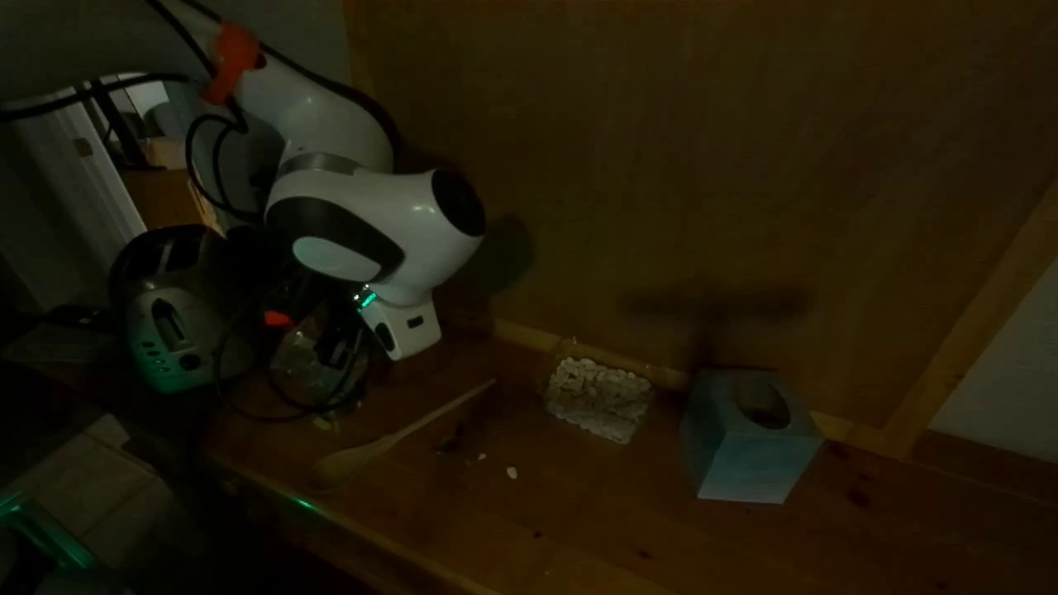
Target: Pour the contents in the packet into the silver bowl
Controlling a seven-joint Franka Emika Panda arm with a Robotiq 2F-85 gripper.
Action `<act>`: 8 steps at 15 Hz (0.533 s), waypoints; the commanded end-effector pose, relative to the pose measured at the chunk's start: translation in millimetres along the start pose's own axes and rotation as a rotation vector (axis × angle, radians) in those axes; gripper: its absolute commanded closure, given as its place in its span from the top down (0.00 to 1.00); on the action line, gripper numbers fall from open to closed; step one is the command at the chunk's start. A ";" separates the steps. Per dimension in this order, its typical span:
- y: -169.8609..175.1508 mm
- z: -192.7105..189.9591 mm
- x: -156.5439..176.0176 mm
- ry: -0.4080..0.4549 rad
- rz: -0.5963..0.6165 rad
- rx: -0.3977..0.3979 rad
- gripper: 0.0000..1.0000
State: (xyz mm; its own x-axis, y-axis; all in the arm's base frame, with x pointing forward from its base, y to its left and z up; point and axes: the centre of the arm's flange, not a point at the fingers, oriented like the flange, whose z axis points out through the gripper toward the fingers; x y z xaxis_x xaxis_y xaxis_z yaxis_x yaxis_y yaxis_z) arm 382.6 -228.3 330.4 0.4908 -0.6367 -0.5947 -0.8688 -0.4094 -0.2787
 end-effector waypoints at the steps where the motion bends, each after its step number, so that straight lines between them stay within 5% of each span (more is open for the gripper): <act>1: -3.3 -2.3 3.5 -0.028 -0.022 0.030 0.01; 8: -5.4 0.2 9.0 0.016 0.022 0.021 0.01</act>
State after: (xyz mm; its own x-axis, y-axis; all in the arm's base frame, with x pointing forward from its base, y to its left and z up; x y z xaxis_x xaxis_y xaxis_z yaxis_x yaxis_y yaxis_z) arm 383.2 -228.3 328.6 0.4950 -0.6335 -0.5946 -0.8664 -0.4113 -0.2831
